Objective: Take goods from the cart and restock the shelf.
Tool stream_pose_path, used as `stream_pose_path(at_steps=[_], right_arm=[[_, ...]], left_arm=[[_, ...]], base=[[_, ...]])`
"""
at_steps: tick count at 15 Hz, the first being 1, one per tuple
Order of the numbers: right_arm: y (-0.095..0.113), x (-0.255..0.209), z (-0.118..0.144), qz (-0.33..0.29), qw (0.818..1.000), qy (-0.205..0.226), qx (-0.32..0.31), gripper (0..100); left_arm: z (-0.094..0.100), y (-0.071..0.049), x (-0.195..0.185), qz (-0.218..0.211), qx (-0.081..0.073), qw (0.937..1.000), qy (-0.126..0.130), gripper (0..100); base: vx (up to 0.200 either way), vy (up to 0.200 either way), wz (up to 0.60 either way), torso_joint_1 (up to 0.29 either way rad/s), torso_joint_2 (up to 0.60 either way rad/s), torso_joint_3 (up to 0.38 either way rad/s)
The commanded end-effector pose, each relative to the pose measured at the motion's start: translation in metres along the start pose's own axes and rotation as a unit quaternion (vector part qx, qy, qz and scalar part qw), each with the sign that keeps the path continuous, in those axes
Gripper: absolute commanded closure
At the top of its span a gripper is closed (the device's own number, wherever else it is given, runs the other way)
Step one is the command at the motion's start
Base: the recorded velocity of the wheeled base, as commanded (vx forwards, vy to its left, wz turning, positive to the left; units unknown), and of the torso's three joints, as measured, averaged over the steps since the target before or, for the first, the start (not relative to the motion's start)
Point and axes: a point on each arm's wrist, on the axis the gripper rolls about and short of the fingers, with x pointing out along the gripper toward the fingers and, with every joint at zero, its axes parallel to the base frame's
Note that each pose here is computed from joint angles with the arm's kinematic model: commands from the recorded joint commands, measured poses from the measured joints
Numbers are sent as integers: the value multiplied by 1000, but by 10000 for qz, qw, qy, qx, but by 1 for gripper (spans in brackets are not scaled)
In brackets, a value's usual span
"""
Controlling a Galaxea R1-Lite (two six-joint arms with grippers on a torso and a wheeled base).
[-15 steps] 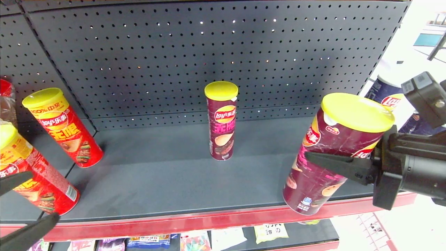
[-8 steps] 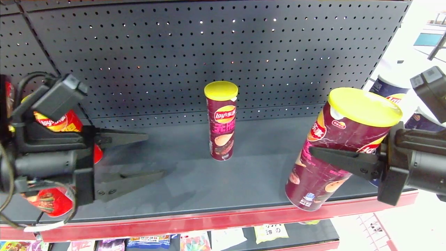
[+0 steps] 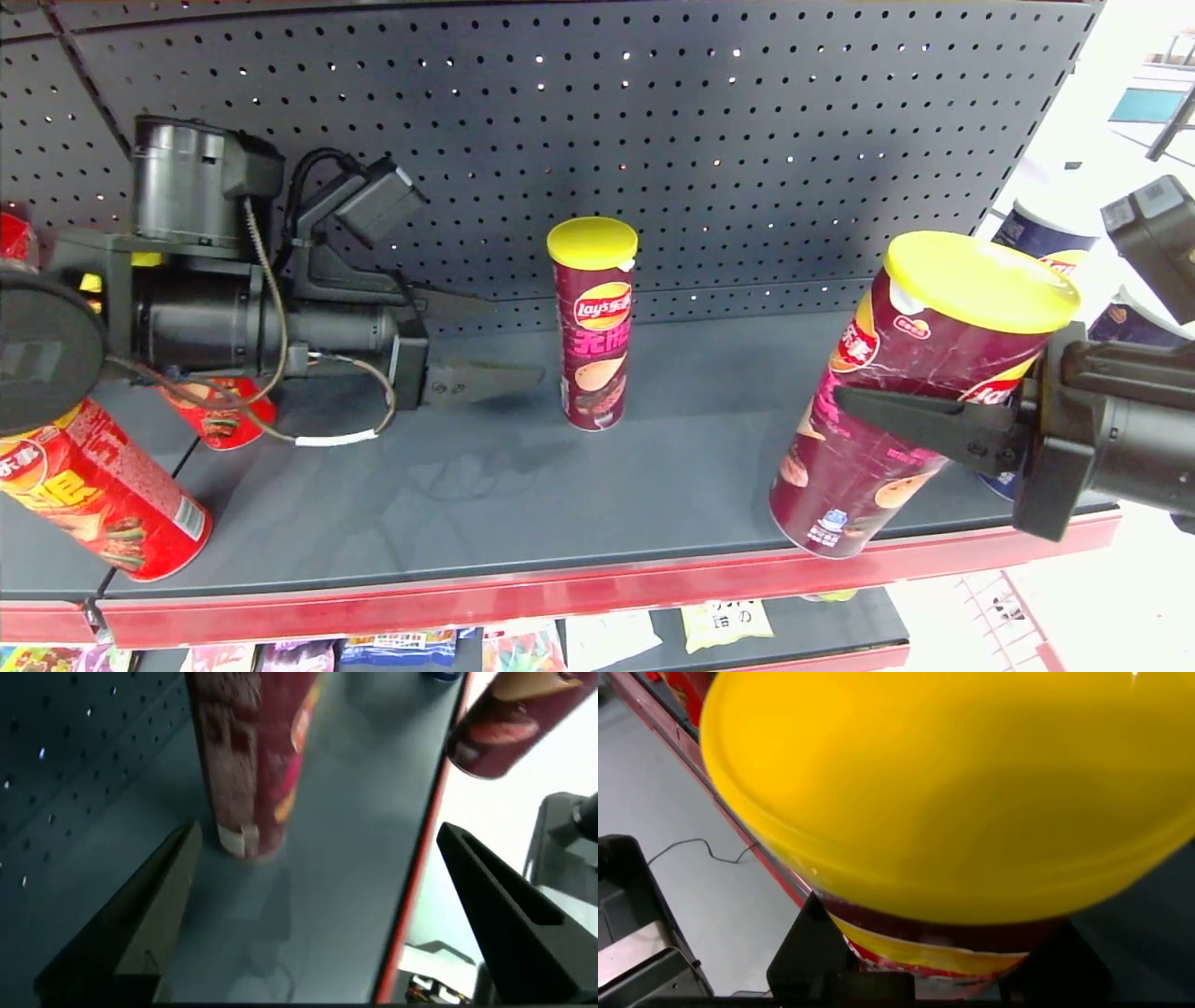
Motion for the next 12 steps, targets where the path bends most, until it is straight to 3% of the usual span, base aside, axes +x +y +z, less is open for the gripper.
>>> stream_pose_path(at_steps=[1,10,12], right_arm=[[-1,0,0,-25,10000,-9,5,100],[-3,-1,0,-71,10000,-13,12,100],[-3,-1,0,-78,10000,-12,21,100]], left_arm=[[0,17,31,-114,-27,9999,77,0],[15,40,72,-200,147,9997,-92,0],[21,39,81,-261,202,9993,-168,0]], base=[[0,0,0,0,0,0],[0,0,0,0,0,0],[0,0,0,0,0,0]])
